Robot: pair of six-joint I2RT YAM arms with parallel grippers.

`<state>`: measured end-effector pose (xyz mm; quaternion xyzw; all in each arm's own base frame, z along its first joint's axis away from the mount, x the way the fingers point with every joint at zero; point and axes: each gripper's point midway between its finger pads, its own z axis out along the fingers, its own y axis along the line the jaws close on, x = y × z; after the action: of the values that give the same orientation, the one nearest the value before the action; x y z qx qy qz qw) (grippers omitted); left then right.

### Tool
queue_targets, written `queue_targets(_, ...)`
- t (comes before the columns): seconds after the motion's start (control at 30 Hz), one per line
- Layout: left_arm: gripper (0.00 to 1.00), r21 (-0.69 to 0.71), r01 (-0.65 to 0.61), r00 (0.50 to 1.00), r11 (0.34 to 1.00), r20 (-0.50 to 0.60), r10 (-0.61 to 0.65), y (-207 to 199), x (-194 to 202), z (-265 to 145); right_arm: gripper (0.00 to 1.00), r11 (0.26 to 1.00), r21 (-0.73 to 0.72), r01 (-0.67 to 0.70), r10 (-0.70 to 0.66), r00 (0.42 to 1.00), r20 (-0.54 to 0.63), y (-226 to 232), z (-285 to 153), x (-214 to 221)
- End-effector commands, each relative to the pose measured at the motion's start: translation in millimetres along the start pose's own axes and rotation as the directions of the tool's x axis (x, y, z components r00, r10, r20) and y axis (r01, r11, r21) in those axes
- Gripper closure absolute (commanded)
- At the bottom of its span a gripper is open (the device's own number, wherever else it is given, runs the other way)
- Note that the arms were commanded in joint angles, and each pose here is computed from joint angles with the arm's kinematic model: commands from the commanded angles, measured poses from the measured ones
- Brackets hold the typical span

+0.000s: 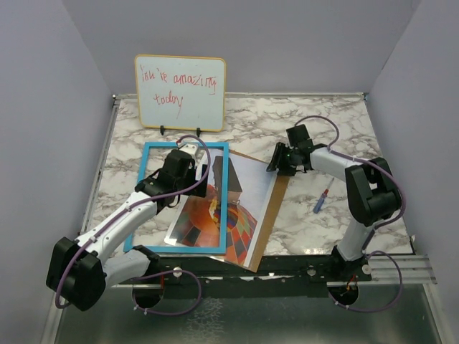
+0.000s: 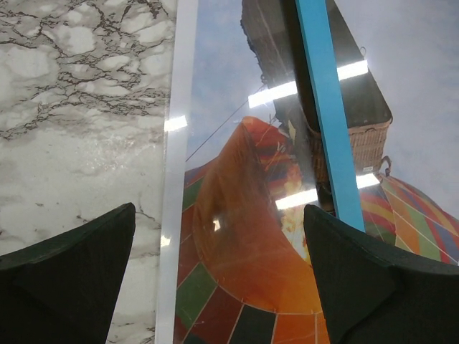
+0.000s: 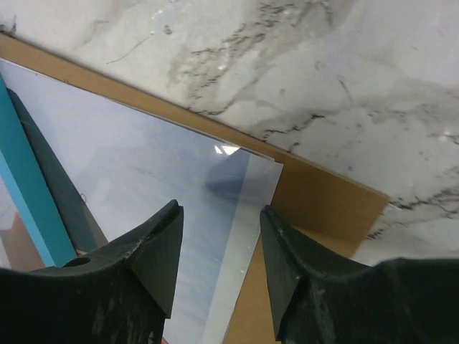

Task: Take the photo out of the frame
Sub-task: Adjust the photo frame item on the photo frame.

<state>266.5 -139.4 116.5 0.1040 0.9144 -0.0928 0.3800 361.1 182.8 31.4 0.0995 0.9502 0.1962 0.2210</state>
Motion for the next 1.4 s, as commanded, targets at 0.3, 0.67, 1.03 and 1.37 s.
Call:
queue_targets(0.3, 0.01, 0.072, -0.011, 1.0, 0.997, -0.024, 0.013, -13, 2, 3, 0.47, 0.987, -0.133, 0.089, -0.088, 0.996, 0.011, 26, -38, 28)
queue_targets(0.67, 0.06, 0.331, -0.091, 0.994, 0.939, -0.023, 0.105, -72, 15, -10, 0.46, 0.932, -0.36, -0.031, 0.008, 0.998, -0.066, 93, -99, 178)
queue_targets(1.03, 0.05, 0.244, -0.115, 0.985, 0.963, -0.1, 0.143, -73, 34, 2, 0.45, 0.985, -0.157, -0.075, 0.06, 0.993, -0.099, 100, -89, 290)
queue_targets(1.37, 0.05, 0.231, -0.113, 0.978, 0.966, -0.147, 0.15, -71, 43, 8, 0.45, 0.991, -0.057, -0.123, 0.119, 0.99, -0.071, 77, -97, 310)
